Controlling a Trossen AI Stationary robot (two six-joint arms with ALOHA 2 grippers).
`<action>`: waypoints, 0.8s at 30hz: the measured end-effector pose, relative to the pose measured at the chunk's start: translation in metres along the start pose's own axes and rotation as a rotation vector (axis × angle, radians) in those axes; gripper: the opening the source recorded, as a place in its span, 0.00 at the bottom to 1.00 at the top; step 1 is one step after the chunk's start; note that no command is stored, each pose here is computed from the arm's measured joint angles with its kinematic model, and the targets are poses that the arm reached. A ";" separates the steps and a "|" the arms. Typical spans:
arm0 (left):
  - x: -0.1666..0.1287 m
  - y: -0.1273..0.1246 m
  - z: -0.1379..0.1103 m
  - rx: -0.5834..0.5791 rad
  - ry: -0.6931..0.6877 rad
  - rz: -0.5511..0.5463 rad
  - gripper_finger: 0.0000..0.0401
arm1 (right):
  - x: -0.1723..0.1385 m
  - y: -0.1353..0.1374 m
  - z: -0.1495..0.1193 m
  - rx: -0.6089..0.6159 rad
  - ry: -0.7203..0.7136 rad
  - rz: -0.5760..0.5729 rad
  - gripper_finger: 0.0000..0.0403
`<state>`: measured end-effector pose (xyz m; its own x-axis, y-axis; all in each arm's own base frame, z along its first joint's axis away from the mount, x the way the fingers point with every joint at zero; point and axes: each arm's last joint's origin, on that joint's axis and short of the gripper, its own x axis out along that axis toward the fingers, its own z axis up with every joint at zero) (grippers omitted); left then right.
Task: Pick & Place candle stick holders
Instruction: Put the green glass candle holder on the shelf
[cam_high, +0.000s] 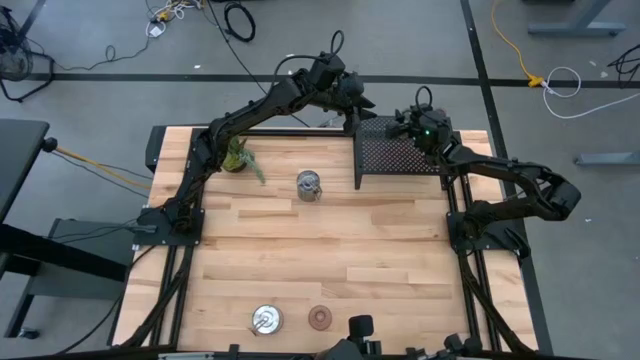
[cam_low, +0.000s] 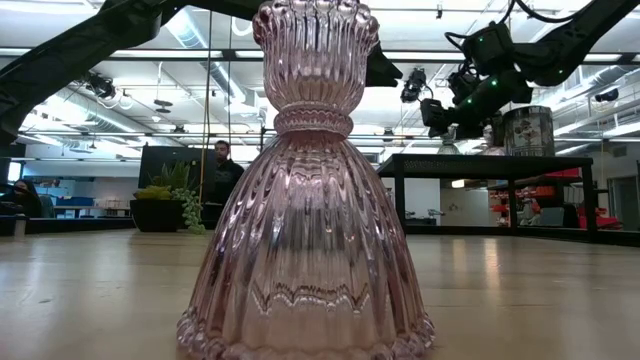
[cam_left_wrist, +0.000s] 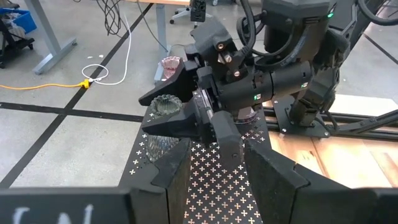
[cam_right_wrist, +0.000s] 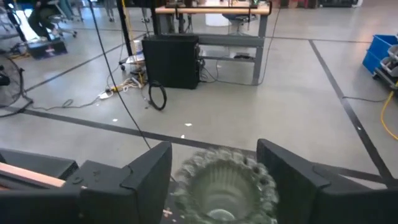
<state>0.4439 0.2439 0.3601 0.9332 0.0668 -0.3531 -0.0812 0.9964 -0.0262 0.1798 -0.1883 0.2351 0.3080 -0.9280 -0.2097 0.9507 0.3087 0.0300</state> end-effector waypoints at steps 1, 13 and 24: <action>0.000 0.000 0.000 0.000 0.000 0.000 0.38 | 0.000 0.001 0.000 -0.002 -0.005 0.003 0.57; 0.000 0.000 0.000 -0.001 0.001 0.000 0.38 | -0.004 0.004 0.005 -0.047 -0.017 -0.048 0.48; 0.000 0.000 0.000 -0.001 0.003 0.000 0.38 | -0.015 0.002 0.014 -0.062 -0.055 -0.069 0.47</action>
<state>0.4438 0.2439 0.3598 0.9322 0.0666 -0.3557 -0.0816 0.9963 -0.0274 0.1781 -0.1770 0.2522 0.2450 -0.9570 -0.1553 0.9661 0.2544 -0.0439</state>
